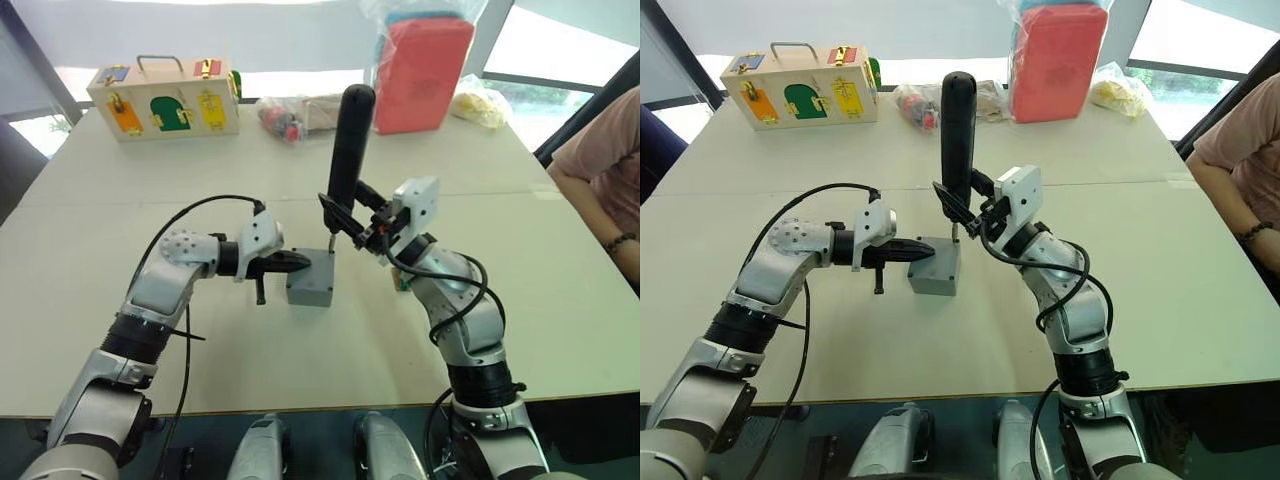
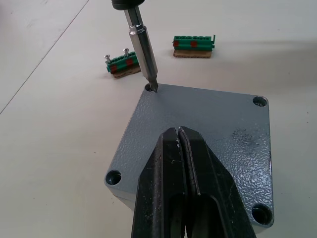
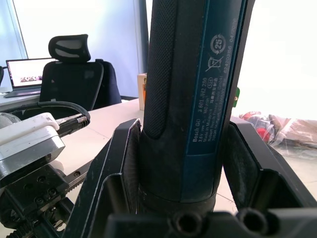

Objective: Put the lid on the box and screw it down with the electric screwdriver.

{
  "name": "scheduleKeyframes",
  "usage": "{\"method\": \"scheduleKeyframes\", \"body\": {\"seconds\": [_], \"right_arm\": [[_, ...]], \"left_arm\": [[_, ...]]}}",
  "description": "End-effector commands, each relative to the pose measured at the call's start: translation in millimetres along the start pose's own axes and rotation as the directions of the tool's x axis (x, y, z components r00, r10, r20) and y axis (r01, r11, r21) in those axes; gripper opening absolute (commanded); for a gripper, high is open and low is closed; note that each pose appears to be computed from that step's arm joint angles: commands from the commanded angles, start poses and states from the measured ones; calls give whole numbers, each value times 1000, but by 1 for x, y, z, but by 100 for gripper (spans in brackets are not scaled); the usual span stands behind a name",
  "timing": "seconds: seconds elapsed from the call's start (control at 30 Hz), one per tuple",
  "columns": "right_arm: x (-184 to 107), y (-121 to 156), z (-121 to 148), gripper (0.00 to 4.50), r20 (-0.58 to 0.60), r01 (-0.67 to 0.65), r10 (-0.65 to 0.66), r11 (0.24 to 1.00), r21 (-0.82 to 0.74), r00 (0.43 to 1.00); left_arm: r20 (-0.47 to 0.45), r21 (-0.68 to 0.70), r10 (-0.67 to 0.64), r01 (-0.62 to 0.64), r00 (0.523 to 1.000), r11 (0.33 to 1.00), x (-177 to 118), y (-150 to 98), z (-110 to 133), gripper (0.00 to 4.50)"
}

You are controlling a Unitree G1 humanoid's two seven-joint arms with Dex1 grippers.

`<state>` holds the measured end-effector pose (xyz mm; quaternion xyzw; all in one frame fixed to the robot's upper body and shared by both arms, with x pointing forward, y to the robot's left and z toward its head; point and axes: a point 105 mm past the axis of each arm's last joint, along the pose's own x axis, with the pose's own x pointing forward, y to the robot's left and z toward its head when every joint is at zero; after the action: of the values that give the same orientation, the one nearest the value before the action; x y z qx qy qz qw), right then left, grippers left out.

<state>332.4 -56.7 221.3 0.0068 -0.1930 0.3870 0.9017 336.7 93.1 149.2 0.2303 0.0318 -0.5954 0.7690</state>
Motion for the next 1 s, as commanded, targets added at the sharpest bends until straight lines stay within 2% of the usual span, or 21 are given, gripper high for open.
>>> {"method": "scheduleKeyframes", "body": {"seconds": [0.03,0.5,1.0], "right_arm": [[-2,-6,14,188,55,19,-17,999,-41,998],[2,-1,5,188,32,-13,15,999,-46,999],[-8,17,-26,188,-128,-83,82,997,1,988]], "left_arm": [[-29,-11,-18,17,999,1000,3,-3,-6,0],[-29,-15,-19,18,999,1000,4,-5,-7,0],[-32,-25,-29,29,999,999,9,-9,-11,0]]}}
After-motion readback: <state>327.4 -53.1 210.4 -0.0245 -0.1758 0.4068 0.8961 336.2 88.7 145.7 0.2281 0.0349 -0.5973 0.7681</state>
